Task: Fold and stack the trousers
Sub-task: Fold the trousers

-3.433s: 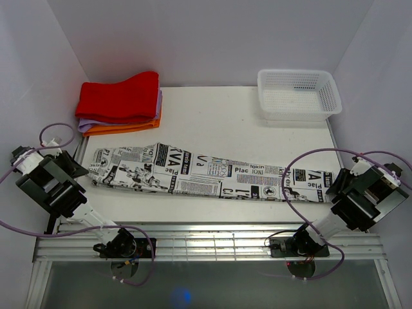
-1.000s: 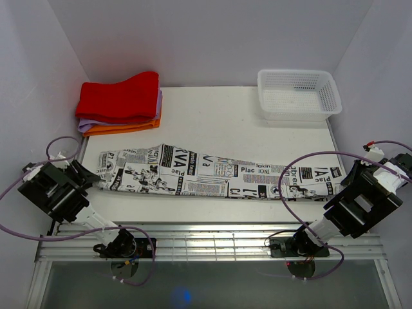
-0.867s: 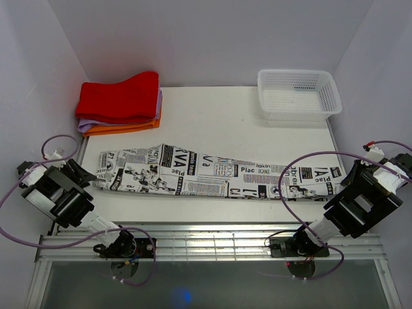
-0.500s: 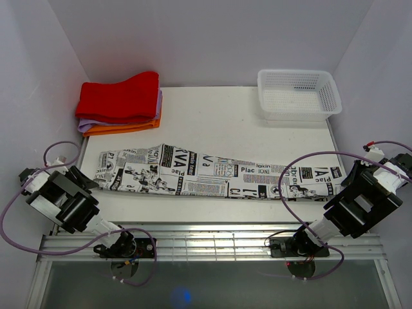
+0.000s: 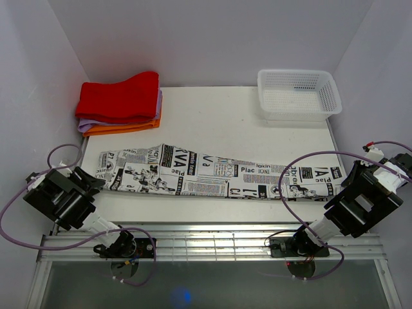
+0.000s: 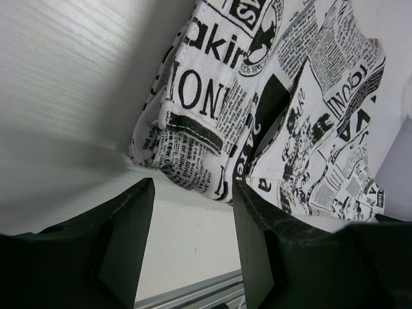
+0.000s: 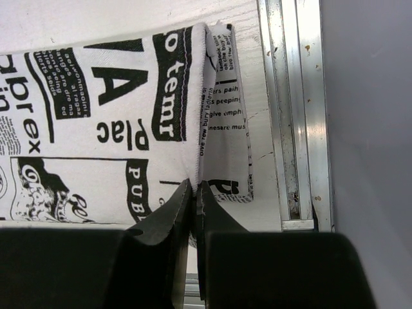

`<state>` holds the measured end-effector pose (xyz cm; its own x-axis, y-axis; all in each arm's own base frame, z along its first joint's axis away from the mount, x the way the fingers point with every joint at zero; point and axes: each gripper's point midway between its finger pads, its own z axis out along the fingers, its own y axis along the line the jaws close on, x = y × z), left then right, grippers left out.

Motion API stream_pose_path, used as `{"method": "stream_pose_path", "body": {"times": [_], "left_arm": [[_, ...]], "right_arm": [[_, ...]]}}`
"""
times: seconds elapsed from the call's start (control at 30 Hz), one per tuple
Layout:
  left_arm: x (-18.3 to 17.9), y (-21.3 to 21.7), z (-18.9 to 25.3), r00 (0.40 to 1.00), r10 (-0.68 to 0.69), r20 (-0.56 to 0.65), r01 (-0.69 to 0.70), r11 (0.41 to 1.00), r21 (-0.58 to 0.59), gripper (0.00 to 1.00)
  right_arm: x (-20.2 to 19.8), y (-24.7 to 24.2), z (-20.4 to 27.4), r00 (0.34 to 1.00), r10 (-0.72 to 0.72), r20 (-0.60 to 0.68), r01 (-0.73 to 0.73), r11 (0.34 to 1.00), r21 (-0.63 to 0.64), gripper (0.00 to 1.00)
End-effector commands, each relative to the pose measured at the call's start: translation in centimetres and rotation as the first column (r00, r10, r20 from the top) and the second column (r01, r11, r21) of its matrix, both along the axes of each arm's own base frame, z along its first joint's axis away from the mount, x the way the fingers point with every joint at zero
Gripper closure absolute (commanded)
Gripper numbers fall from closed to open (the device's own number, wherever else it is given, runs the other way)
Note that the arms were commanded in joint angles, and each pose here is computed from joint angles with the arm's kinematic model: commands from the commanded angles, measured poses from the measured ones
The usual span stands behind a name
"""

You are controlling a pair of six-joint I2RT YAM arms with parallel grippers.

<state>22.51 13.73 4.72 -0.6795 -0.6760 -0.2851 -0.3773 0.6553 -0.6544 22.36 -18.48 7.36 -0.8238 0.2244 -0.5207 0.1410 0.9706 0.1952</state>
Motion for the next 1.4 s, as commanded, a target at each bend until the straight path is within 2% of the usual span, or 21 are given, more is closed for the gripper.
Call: {"method": "stream_pose_path", "body": {"times": [0.0,0.33,0.43,0.53,1.07,1.37], "left_arm": [[1.6,0.1,1.1,0.997,0.002,0.08,-0.001,1.0,-0.01,0.37],[2.0,-0.5,0.2,0.997,0.039,0.065,-0.034,0.997,-0.076,0.37],[2.2,-0.1,-0.1,0.997,0.066,0.047,-0.063,0.996,-0.064,0.36],[2.8,0.1,0.5,0.994,0.079,0.08,-0.074,0.995,-0.063,0.36],[3.7,-1.1,2.6,0.989,0.067,0.135,-0.044,0.984,-0.17,0.37],[3.5,-1.5,2.3,0.991,0.069,0.113,-0.043,0.975,-0.217,0.4]], "right_arm": [[0.9,-1.1,1.1,1.0,0.002,0.023,-0.001,0.999,-0.038,0.92],[0.8,-0.9,0.9,1.0,0.003,0.02,-0.002,0.999,-0.035,0.92],[0.8,-0.9,0.9,1.0,0.004,0.021,-0.004,0.999,-0.037,0.92],[0.7,-0.8,0.7,1.0,0.004,0.018,-0.004,0.999,-0.033,0.92],[0.5,-0.6,0.5,1.0,0.007,0.011,-0.007,0.999,-0.033,0.92],[0.5,-0.6,0.5,1.0,0.008,0.009,-0.008,0.999,-0.032,0.92]]}}
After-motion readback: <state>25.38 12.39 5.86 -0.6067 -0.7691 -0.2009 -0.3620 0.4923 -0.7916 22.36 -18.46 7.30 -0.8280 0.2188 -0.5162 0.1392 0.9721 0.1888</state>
